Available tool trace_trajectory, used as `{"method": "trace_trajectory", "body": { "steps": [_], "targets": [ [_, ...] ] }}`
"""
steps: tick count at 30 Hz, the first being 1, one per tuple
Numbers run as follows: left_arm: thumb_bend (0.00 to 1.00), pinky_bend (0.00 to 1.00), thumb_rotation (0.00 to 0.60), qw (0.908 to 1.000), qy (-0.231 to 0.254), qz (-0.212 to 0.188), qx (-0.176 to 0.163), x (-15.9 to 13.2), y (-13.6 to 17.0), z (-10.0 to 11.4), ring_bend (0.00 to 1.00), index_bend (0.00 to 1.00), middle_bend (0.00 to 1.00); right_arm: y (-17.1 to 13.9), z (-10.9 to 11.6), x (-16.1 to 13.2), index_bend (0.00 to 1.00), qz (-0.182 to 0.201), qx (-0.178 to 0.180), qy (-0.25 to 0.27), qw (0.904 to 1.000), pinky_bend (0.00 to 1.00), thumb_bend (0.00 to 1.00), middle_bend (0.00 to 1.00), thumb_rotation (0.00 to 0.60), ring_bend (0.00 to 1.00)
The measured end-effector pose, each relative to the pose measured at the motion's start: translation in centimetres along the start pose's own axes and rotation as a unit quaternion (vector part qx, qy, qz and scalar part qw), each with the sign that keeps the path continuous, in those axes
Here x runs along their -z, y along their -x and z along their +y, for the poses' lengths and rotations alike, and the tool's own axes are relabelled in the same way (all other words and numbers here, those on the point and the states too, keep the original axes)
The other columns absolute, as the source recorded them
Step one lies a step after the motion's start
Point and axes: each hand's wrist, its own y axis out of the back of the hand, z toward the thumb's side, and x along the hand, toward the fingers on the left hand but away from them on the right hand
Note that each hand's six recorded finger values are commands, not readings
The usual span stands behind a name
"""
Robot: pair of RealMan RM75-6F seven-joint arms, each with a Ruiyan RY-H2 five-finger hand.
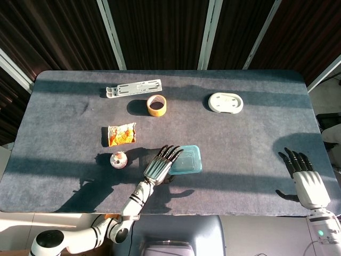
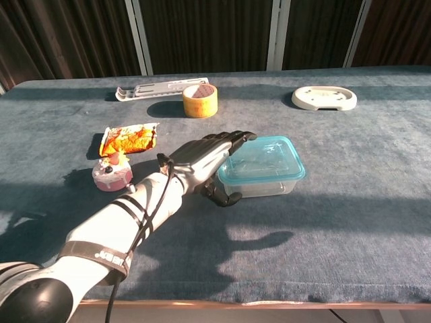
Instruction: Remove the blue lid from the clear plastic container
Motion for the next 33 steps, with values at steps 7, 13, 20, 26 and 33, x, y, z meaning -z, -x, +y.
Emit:
{"method": "trace_trajectory", "body": {
  "steps": [7, 13, 20, 26, 33],
  "targets": [
    [0.31, 0.05, 0.600, 0.9998, 0.005, 0.013, -0.017, 0.2, -0.7, -0.1, 0.00, 0.00, 0.00, 0.1, -0.3, -0.2, 0.00, 0.003, -0.006, -0.004, 1.0000, 0.00, 0.19, 0.00, 0.600, 0.00],
    [0.33, 0.22, 0.600, 0.9997, 0.006, 0.009, -0.021, 0.0, -1.0, -0.1, 0.22, 0.00, 0.21, 0.4, -0.9, -0.6, 0.00, 0.007, -0.015, -0.011, 0.9998, 0.00, 0.19, 0.00, 0.600, 0.00],
    [0.33, 0.27, 0.600, 0.9998, -0.003, -0.006, -0.019, -0.4, -0.4, -0.2, 0.29, 0.00, 0.28, 0.5, -1.3, -1.0, 0.00, 0.009, -0.019, -0.017, 0.9996, 0.00, 0.19, 0.00, 0.600, 0.00],
    [0.33, 0.26, 0.600, 0.9995, -0.015, -0.023, -0.014, -0.6, 1.3, -0.6, 0.29, 0.00, 0.29, 0.8, -1.8, -1.6, 0.00, 0.017, -0.025, -0.025, 0.9992, 0.00, 0.19, 0.00, 0.600, 0.00],
    [0.33, 0.23, 0.600, 0.9988, -0.024, -0.036, -0.020, -1.0, 4.3, -0.9, 0.29, 0.00, 0.29, 2.1, -3.3, -4.2, 0.00, 0.065, -0.033, -0.043, 0.9964, 0.00, 0.19, 0.00, 0.600, 0.00]
  ]
}}
